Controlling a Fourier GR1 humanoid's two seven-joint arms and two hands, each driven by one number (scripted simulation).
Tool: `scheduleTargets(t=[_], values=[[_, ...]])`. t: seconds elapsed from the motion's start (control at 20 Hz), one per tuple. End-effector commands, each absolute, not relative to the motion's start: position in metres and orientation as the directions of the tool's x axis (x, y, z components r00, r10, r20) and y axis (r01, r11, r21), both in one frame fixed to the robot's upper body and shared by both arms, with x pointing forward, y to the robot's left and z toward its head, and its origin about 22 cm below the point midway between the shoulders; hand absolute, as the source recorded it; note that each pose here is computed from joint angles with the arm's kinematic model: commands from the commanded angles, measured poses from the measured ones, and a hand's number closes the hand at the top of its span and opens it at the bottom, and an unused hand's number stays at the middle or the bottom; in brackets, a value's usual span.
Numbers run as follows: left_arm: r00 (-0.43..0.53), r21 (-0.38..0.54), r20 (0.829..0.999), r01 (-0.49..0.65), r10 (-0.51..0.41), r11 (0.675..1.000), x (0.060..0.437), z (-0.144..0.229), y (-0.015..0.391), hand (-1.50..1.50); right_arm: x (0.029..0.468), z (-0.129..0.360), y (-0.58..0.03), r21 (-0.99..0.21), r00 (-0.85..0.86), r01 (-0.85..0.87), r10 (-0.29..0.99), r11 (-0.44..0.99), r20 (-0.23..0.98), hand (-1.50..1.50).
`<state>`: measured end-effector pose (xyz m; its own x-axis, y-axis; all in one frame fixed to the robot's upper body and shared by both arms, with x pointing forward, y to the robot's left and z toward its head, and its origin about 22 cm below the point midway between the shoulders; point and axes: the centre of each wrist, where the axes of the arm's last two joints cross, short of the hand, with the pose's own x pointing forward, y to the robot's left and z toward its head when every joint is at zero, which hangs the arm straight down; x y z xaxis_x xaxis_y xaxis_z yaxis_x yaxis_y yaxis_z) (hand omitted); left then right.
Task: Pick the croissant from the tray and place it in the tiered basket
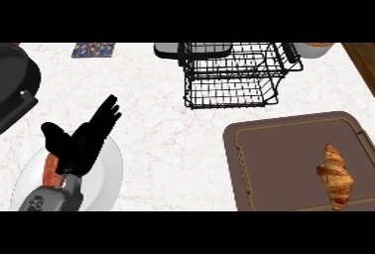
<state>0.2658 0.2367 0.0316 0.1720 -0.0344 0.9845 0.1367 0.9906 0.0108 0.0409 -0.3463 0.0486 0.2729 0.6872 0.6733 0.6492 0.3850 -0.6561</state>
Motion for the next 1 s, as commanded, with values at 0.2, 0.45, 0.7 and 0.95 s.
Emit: scheduleTargets(t=[0.2, 0.45, 0.7, 0.95], values=[[0.164, 0.012, 0.985, 0.202, -0.046, 0.979, 0.276, 0.039, 0.214, 0.0, 0.031, 0.1, -0.289, -0.785, 0.515, 0.555, 0.628, 0.275, 0.584, -1.5], [0.152, 0.035, 0.986, 0.235, -0.073, 0.971, 0.278, 0.041, 0.212, 0.0, 0.058, 0.103, -0.27, -0.785, 0.57, 0.535, 0.554, 0.311, 0.607, -1.5], [0.136, 0.022, 0.989, 0.214, -0.053, 0.976, 0.282, 0.034, 0.203, 0.0, 0.076, 0.092, -0.265, -0.855, 0.686, 0.45, 0.513, 0.258, 0.516, -1.5], [0.162, 0.019, 0.985, 0.197, -0.052, 0.98, 0.287, 0.023, 0.209, 0.0, 0.119, 0.094, -0.229, -0.892, 0.729, 0.375, 0.515, 0.251, 0.451, -1.5]])
